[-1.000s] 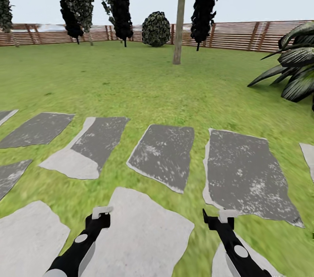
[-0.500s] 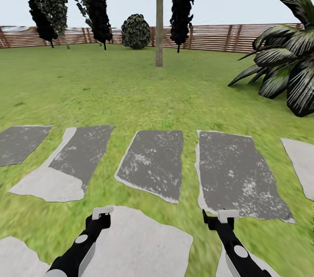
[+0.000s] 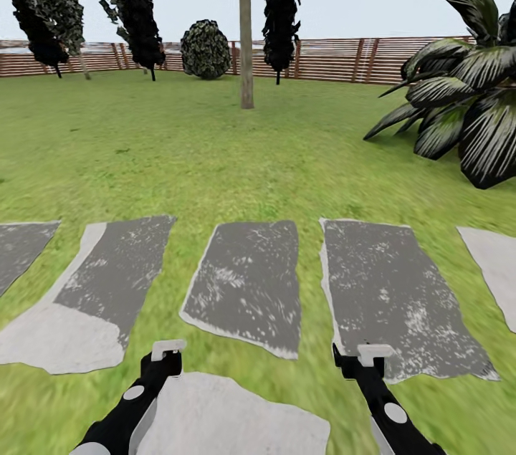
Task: In the garden, pick up the pesticide atomizer on the floor and spray pesticide onto both trees until each tree trunk is fully covered.
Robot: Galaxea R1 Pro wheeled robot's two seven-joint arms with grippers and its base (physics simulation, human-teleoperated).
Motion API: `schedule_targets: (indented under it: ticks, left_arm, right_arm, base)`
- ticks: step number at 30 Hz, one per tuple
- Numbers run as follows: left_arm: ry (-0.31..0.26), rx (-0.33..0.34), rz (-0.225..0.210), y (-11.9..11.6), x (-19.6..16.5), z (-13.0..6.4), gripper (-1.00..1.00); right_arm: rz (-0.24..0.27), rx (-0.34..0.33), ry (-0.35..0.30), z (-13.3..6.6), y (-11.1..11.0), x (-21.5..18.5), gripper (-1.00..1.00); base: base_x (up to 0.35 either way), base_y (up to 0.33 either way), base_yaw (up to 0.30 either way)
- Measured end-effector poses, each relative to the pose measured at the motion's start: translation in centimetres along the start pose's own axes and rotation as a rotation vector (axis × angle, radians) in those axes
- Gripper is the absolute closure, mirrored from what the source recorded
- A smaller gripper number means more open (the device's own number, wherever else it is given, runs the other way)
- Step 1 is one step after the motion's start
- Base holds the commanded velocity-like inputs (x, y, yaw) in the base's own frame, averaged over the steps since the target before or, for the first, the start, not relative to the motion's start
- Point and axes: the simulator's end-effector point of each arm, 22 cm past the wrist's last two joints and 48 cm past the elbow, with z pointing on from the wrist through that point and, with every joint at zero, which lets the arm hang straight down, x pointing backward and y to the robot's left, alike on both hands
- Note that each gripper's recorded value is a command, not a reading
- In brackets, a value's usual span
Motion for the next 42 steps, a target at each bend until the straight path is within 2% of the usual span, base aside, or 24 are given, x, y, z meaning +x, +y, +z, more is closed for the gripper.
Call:
schedule_targets:
  ticks: [13, 17, 21, 25, 28, 42]
  left_arm:
    - [0.004, -0.004, 0.002, 0.1, 0.2, 0.0, 1.0]
    - [0.007, -0.004, 0.003, 0.2, 0.4, 0.0, 1.0]
    - [0.02, -0.007, 0.002, 0.3, 1.8, -0.6, 1.0]
    - [-0.007, -0.007, 0.002, 0.3, 1.8, -0.9, 1.0]
    - [-0.027, -0.008, 0.002, 0.3, 1.5, -0.9, 1.0]
    - [-0.013, -0.011, 0.002, 0.5, 3.1, -1.6, 1.0]
  right_arm:
    - [0.001, 0.0, -0.005, 0.0, 0.0, 0.0, -1.0]
    - [0.001, 0.001, -0.006, -0.5, 0.0, 1.3, -1.0]
    - [0.003, 0.001, -0.036, -1.5, 0.1, 2.8, -1.0]
    - [0.004, 0.002, -0.077, -2.3, 0.0, 3.3, -1.0]
    - [0.004, 0.003, -0.067, -2.8, 0.0, 4.4, -1.0]
    - [0.001, -0.003, -0.048, -3.2, 0.2, 5.4, -1.0]
  base:
    - [0.293, 0.158, -0.001]
    - [0.293, 0.157, 0.0]
    - [0.295, 0.147, 0.0]
    - [0.296, 0.142, 0.0]
    - [0.297, 0.139, 0.0]
    - [0.302, 0.132, 0.0]
